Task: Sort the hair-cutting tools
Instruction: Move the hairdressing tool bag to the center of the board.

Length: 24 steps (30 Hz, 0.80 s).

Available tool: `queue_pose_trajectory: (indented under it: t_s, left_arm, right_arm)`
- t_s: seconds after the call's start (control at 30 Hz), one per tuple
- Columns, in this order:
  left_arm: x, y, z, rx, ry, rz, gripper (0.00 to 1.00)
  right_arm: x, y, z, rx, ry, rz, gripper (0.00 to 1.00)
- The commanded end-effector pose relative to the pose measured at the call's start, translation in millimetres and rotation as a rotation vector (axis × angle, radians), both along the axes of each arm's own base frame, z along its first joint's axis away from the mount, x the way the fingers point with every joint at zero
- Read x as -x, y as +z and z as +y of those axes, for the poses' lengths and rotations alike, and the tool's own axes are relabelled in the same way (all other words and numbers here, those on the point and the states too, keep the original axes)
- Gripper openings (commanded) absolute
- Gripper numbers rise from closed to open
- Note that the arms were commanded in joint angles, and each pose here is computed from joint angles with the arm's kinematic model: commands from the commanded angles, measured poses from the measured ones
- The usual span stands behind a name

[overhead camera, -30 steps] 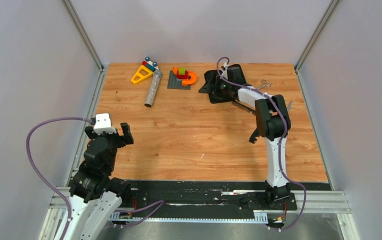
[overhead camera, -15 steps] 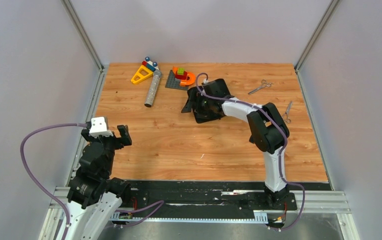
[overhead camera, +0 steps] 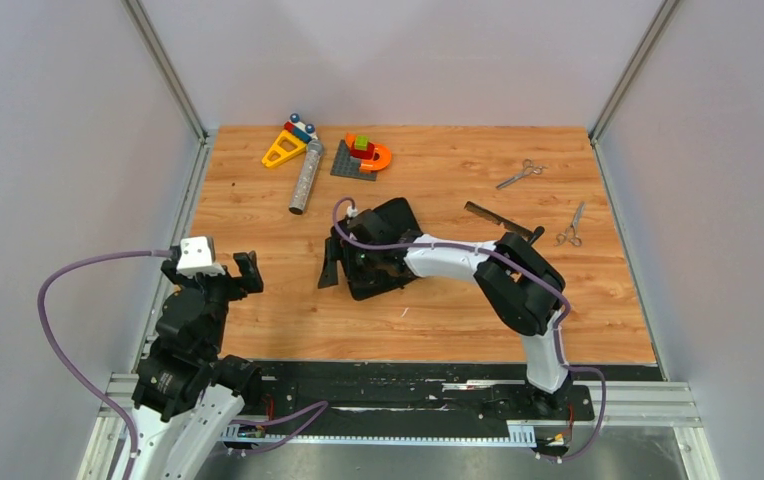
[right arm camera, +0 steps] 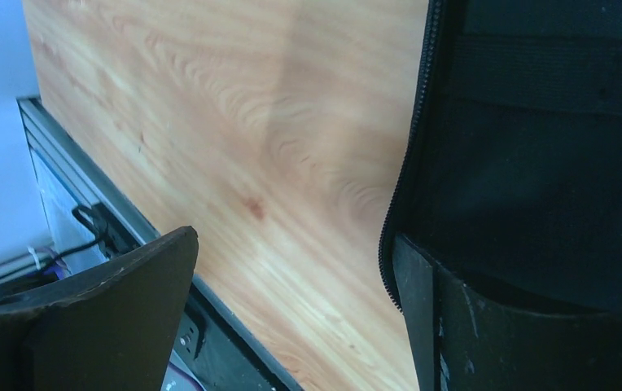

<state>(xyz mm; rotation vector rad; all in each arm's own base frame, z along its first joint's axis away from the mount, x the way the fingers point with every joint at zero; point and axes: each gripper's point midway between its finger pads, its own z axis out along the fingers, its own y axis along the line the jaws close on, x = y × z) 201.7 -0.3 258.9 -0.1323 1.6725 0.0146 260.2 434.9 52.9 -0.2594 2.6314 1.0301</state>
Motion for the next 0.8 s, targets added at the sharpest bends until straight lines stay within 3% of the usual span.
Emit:
queue_pose_trajectory:
  t_s: [0.0,0.27,0.47,0.6,0.77]
  left_arm:
    - [5,18,2,0.018,0.003,-0.044,1.0]
    - [5,16,2,0.015,0.004,-0.034,1.0]
    - [6,14,4,0.008,0.014,-0.024,1.0]
    - [4,12,6,-0.001,0.028,-0.015,1.0]
    - [0,8,9,-0.015,0.055,0.012,1.0]
  right_arm:
    - [41,-12,0,0.083,0.038,0.053,0.92]
    - [56,25,8,0.068,0.121,-0.016,0.93]
    - [36,91,-15,0.075,0.073,-0.2,0.96]
    - [12,131,-55,0.103,-0.018,-0.316,0.97]
    - [-48,165,-160,0.246,-0.29,-0.471,1.0]
